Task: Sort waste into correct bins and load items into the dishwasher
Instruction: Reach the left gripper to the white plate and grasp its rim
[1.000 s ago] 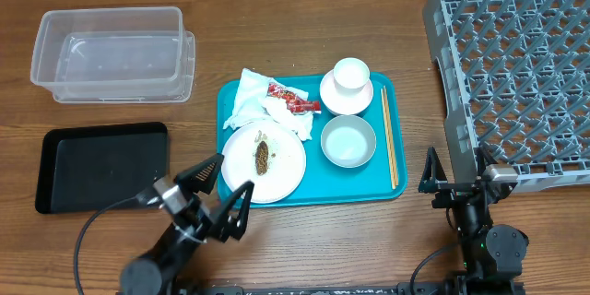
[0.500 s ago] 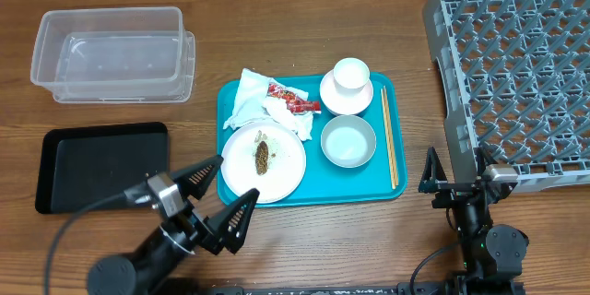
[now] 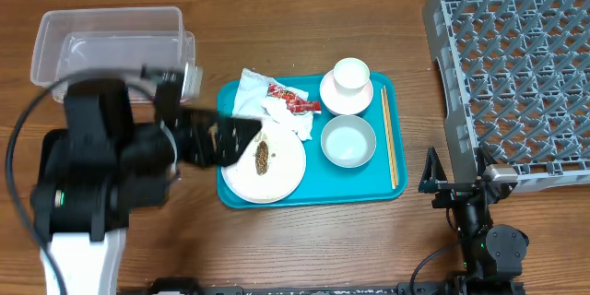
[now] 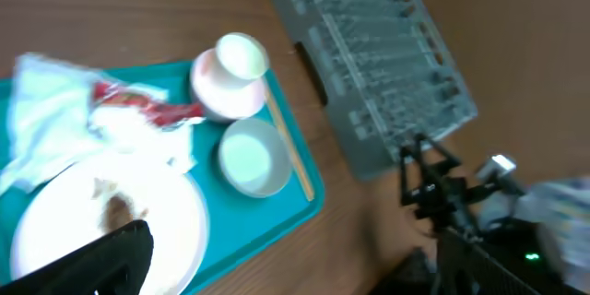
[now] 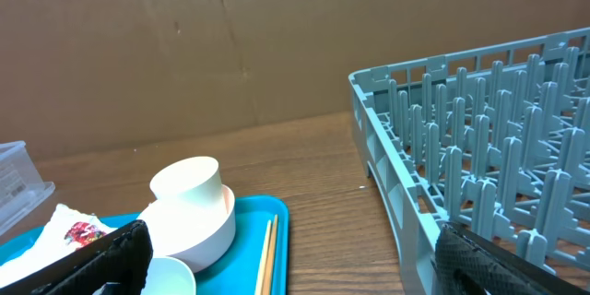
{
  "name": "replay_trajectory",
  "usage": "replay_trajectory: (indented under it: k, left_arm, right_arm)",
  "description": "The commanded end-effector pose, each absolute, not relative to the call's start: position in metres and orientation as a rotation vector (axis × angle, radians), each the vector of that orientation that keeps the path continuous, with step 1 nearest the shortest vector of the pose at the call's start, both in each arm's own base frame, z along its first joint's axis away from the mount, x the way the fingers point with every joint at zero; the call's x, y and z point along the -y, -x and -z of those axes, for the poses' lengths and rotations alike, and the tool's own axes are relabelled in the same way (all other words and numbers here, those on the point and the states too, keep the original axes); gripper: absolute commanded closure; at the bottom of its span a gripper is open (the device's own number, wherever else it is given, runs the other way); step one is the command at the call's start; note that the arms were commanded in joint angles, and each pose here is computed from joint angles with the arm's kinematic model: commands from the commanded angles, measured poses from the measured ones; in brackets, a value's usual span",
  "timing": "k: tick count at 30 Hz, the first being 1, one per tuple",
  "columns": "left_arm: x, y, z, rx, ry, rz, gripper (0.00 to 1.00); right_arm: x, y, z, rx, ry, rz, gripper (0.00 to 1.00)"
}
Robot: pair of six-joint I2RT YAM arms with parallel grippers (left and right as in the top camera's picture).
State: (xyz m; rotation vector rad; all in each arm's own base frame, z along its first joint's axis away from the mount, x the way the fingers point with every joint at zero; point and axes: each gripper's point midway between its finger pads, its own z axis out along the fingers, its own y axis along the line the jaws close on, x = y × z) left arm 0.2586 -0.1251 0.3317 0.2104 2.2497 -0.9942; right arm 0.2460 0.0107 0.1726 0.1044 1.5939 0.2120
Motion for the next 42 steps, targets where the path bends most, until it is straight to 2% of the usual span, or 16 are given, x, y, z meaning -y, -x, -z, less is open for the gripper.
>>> replay_trajectory:
  k: [1,4,10,15,21,24,26,28,31,35,42]
  left_arm:
    - [0.15,-0.264,-0.353,-2.177,-0.379,1.158,0.0]
    - [0.152,-0.279,-0.329,-2.32,-0.335,0.975,0.0]
    - [0.142,-0.283,-0.261,-2.662,-0.145,0.275,0.0]
    - [0.184,-0.274,-0.231,-2.751,-0.301,0.256,0.0]
    - [0.2,-0.268,-0.188,-2.897,-0.383,0.173,0.0]
    - [0.2,-0.267,-0.165,-2.99,-0.318,0.121,0.08]
    - [0.202,-0.265,-0.15,-3.041,-0.285,0.09,0.21]
    - [0.205,-0.262,-0.135,-3.076,-0.285,0.049,0.28]
    - [0.214,-0.26,-0.113,-3.094,-0.333,0.01,0.31]
    - [0.228,-0.26,-0.084,-3.111,-0.319,-0.005,0.47]
    - [0.227,-0.26,-0.045,-3.13,-0.28,-0.031,0.54]
  right_arm:
    - [-0.008,-0.246,-0.171,-1.591,-0.108,-0.197,0.0]
    - [-0.008,-0.246,-0.171,-1.591,-0.109,-0.197,0.0]
    - [-0.008,-0.246,-0.171,-1.591,-0.109,-0.197,0.0]
    - [-0.008,-0.246,-0.171,-1.591,-0.109,-0.197,0.0]
    - [-0.008,-0.246,-0.171,-1.591,-0.108,-0.197,0.0]
    - [-0.008,-0.246,-0.171,-1.591,-0.109,-0.197,0.0]
    - [-0.008,-0.246,-0.171,-1.591,-0.108,-0.197,0.0]
    - [-0.008,-0.246,-0.171,-1.591,-0.108,-0.197,0.0]
    - [-0.008,-0.246,-0.171,-1.591,-0.108,-0.197,0.0]
    - [-0.008,-0.246,-0.171,-1.591,-0.109,-0.197,0.0]
    - [-0.008,-0.246,-0.171,-1.591,-0.109,-0.197,0.0]
